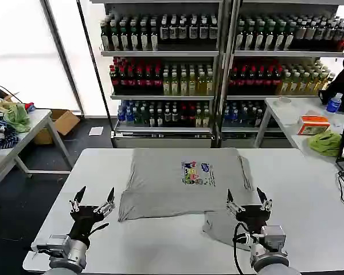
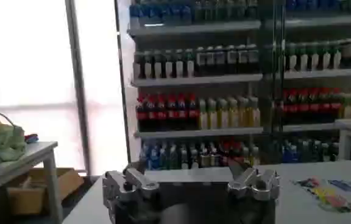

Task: Fold and organize the clothes.

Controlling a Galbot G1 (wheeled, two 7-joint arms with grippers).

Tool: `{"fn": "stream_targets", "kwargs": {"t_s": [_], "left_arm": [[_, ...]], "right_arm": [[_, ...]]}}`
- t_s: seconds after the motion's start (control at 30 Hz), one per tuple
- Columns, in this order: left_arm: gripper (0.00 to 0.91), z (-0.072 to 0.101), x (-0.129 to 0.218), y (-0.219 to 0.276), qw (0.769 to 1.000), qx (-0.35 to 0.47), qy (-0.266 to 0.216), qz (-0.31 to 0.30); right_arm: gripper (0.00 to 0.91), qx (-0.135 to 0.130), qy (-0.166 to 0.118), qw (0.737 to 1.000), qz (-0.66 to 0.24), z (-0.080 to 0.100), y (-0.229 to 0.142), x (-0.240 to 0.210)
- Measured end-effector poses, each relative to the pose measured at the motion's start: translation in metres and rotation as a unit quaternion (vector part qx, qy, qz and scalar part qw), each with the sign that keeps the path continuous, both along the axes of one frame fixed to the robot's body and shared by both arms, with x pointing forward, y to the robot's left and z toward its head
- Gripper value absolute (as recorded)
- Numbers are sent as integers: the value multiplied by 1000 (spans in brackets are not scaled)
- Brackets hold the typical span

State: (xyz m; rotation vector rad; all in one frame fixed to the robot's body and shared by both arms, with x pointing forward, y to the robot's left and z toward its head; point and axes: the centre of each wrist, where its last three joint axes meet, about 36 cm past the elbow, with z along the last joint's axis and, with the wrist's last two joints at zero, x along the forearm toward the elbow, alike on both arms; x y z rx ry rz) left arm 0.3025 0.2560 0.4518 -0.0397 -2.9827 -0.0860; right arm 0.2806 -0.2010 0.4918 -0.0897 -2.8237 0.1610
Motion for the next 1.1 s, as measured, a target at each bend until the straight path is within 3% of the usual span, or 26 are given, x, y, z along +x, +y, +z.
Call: {"fn": "stream_targets", "kwargs": {"t_s": [0.3, 0.6, 1.1], "left_arm": [[907, -18, 8, -5, 999, 10, 47, -22], [907, -39, 8, -8, 994, 24, 99, -48], [907, -57, 15, -10, 987, 37, 134, -77]], "right_arm": [[907, 1, 53, 998, -18, -19, 0, -16], [907, 21, 96, 994, -43, -31, -1, -27], [907, 45, 132, 987, -74, -42, 5, -35]]}}
